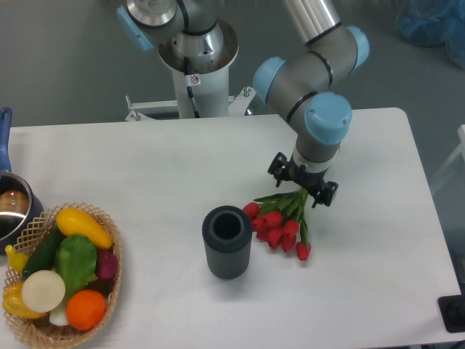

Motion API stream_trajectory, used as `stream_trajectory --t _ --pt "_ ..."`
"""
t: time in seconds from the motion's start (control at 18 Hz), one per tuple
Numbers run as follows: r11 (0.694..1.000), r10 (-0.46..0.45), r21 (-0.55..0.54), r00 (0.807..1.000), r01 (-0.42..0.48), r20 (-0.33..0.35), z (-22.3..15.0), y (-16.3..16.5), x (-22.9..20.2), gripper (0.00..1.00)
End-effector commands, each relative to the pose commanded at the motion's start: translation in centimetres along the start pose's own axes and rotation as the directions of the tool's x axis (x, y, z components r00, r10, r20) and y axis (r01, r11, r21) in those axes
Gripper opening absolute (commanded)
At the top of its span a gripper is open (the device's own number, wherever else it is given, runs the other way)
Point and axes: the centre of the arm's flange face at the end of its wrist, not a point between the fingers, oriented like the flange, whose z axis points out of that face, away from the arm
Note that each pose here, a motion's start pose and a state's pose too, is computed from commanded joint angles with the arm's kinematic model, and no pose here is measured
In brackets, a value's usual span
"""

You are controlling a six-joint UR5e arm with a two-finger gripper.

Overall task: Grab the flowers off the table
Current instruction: 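Move the open gripper over the tulip stems and lower toward them, then close the gripper around the green tulip stems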

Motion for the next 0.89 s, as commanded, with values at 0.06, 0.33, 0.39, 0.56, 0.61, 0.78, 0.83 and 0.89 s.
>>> stream_trajectory --t 0.06,0.33,0.39,0.56,0.61,0.78,0.83,0.89 --pt "1.000 0.002 0.000 1.000 -0.002 0.001 -0.01 -0.08 0.04 1.00" --pt "1.000 0.012 0.000 1.000 -0.012 0.001 0.20 -0.59 0.17 1.00" --pt "1.000 0.014 0.000 1.000 -0.014 0.001 0.20 -0.59 0.17 1.00" --pt "1.000 0.015 0.002 1.000 -0.015 0.002 0.12 -0.61 0.19 1.00" --pt "1.000 0.018 0.002 1.000 -0.018 0.002 0.12 -0.61 0.19 1.00" --pt "1.000 0.018 0.000 1.000 -0.018 0.001 0.20 -0.52 0.12 1.00" --pt "1.000 0.018 0.001 1.000 -0.018 0.003 0.19 -0.60 0.16 1.00" --pt "1.000 0.019 0.002 1.000 -0.019 0.006 0.38 -0.63 0.05 1.00"
